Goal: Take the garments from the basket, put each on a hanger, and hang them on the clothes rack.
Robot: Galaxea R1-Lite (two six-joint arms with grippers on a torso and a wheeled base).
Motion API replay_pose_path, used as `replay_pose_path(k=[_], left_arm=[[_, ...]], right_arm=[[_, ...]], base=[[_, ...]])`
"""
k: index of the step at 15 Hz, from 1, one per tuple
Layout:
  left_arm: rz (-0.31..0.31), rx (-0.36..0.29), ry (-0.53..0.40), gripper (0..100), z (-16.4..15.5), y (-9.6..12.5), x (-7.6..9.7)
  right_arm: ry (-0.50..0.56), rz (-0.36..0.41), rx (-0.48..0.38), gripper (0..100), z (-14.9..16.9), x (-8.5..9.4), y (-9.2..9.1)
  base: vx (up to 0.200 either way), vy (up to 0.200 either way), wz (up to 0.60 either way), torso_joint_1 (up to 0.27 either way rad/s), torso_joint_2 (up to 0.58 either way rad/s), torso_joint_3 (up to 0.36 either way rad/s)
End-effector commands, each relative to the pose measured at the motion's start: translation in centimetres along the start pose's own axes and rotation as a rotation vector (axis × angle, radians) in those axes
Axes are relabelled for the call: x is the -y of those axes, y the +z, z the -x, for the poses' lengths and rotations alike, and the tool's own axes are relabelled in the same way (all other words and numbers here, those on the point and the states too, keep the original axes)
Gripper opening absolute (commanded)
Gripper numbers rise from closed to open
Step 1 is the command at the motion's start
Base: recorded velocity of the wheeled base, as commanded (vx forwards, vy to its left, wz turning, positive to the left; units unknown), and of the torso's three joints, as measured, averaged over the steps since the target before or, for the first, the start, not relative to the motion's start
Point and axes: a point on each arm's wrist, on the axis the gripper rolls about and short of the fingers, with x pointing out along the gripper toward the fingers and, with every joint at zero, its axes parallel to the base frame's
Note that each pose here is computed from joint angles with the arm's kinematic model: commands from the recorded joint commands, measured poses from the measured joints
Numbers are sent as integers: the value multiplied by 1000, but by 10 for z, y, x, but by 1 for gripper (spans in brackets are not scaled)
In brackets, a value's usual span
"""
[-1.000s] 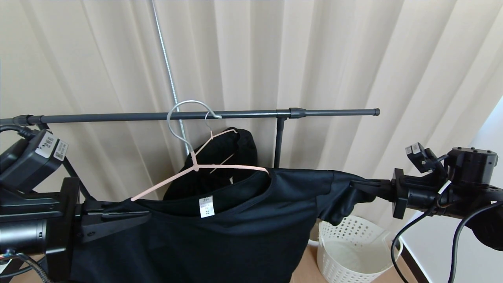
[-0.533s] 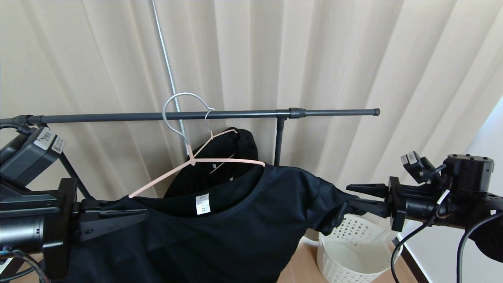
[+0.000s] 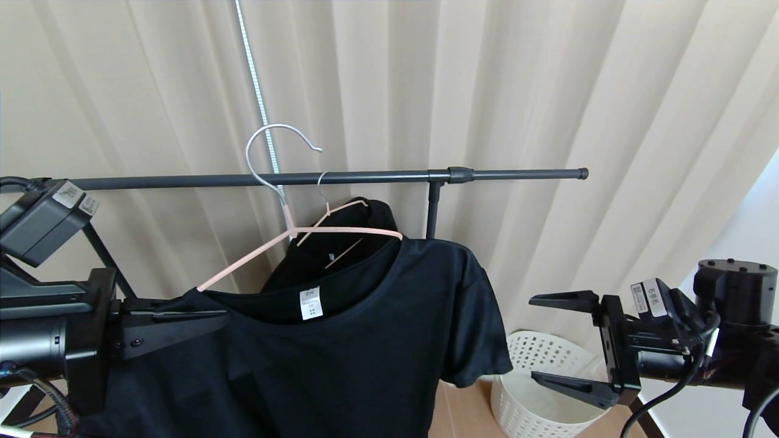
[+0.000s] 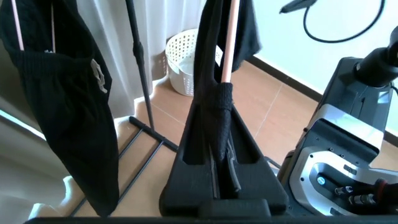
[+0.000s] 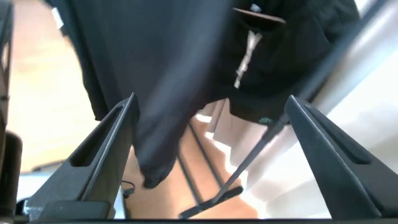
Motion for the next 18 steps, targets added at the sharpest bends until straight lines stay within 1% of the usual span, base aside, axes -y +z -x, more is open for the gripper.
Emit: replay_pose_path(k=[1, 2, 3, 4, 5, 6, 8, 10, 11, 12, 13, 14, 15, 18], left_arm=[[11, -7, 5, 0, -2, -1, -3], [12, -9, 6, 0, -2, -1, -4], [12, -10, 12, 0, -2, -1, -4], [20, -28, 38, 0, -4, -2, -7], [22, -39, 53, 0, -6, -2, -8], [23, -42, 55, 0, -7, -2, -9], [25, -51, 62, 0, -9, -2, -10], [17, -76, 109, 0, -12, -2, -8], [23, -90, 141, 0, -14, -1, -6], [26, -96, 157, 0, -15, 0, -3], [40, -113, 192, 0, -18, 1, 0], [43, -122, 217, 0, -20, 1, 2], [56, -126, 225, 0, -21, 1, 3], [98, -139, 211, 0, -27, 0, 3]], right_arm=[[5, 42, 25, 100, 3, -8, 15], [-6, 27, 28, 100, 1, -11, 23], [-21, 7, 24, 100, -1, -13, 27], [-75, -50, 17, 100, -7, -19, 40], [-109, -94, 21, 100, -12, -25, 49], [-134, -114, 31, 100, -15, -28, 57], [-183, -157, 43, 100, -21, -30, 68], [-244, -223, 63, 100, -29, -31, 79], [-271, -252, 79, 100, -33, -31, 85], [-287, -267, 87, 100, -34, -30, 88], [-308, -281, 99, 100, -36, -28, 92], [-313, -281, 101, 100, -36, -27, 93], [-314, -281, 98, 100, -36, -28, 92], [-315, -282, 97, 100, -36, -28, 92]], base=[[0, 0, 0, 0, 0, 0], [0, 0, 0, 0, 0, 0], [0, 0, 0, 0, 0, 0], [0, 0, 0, 0, 0, 0], [0, 0, 0, 0, 0, 0], [0, 0, 0, 0, 0, 0], [0, 0, 0, 0, 0, 0], [0, 0, 0, 0, 0, 0], [0, 0, 0, 0, 0, 0], [0, 0, 0, 0, 0, 0], [0, 0, 0, 0, 0, 0], [0, 0, 0, 0, 0, 0], [0, 0, 0, 0, 0, 0], [0, 0, 0, 0, 0, 0]])
